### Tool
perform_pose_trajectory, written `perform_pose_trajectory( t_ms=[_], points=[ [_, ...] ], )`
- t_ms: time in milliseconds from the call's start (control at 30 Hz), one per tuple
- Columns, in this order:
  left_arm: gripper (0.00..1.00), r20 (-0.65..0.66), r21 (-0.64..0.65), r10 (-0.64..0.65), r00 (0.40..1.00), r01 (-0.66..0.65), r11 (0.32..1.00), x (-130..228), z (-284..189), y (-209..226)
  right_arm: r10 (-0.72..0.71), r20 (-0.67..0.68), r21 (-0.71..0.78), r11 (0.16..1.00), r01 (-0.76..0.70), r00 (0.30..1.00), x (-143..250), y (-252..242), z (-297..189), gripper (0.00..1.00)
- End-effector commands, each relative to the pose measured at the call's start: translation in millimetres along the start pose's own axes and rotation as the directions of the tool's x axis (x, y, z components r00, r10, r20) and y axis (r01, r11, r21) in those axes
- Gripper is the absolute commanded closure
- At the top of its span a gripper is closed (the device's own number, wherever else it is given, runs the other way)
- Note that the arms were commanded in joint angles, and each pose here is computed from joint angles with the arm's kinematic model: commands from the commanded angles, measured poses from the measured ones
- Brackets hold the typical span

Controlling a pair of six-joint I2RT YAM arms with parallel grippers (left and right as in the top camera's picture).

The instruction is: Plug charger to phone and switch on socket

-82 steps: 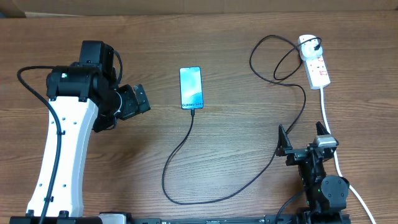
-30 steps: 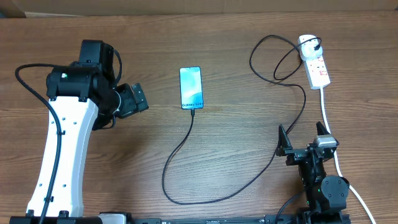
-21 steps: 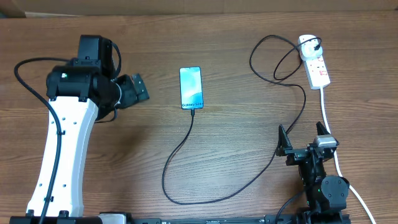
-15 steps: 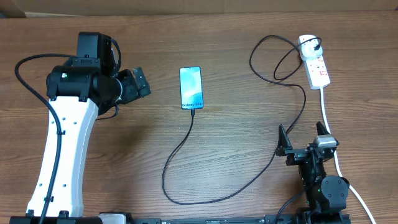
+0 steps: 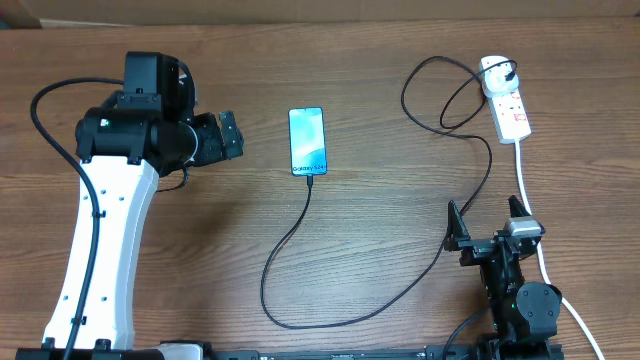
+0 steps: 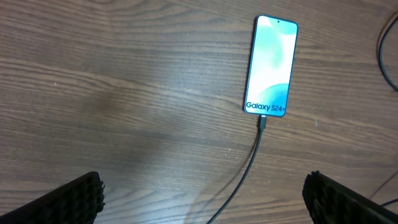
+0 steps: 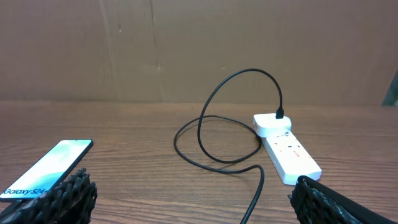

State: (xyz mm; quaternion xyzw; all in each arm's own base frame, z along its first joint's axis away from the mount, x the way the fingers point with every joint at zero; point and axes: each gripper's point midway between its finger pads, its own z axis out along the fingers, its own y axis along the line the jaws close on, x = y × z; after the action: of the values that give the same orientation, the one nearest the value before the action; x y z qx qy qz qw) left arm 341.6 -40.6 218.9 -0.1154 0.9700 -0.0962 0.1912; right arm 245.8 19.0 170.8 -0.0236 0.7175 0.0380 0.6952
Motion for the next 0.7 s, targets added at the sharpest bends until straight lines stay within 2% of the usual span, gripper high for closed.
perform_pose_trajectory(
  t_ms=[0,300,467,667],
  points=[
    [0.00,0.065,0.026,0.052,0.997,-0.054,0.998,4.6,-16.3,-4.3,-0.005,0.007,0.006,1.000,0.004,1.000,1.0,-0.9,0.0,0.00],
    [0.01,0.123,0.002,0.055,0.991,-0.056,0.998,37.9,-27.4,13.2,-0.005,0.007,0.006,1.000,0.004,1.000,1.0,-0.9,0.0,0.00],
    [0.01,0.241,0.051,0.067,0.968,-0.081,0.995,47.9,-34.8,12.4,-0.005,0.007,0.006,1.000,0.004,1.000,0.9,-0.8,0.0,0.00],
    [0.00,0.376,0.056,0.148,0.915,-0.182,0.982,69.7,-42.3,18.4,-0.005,0.007,0.006,1.000,0.004,1.000,1.0,-0.9,0.0,0.00]
  ],
)
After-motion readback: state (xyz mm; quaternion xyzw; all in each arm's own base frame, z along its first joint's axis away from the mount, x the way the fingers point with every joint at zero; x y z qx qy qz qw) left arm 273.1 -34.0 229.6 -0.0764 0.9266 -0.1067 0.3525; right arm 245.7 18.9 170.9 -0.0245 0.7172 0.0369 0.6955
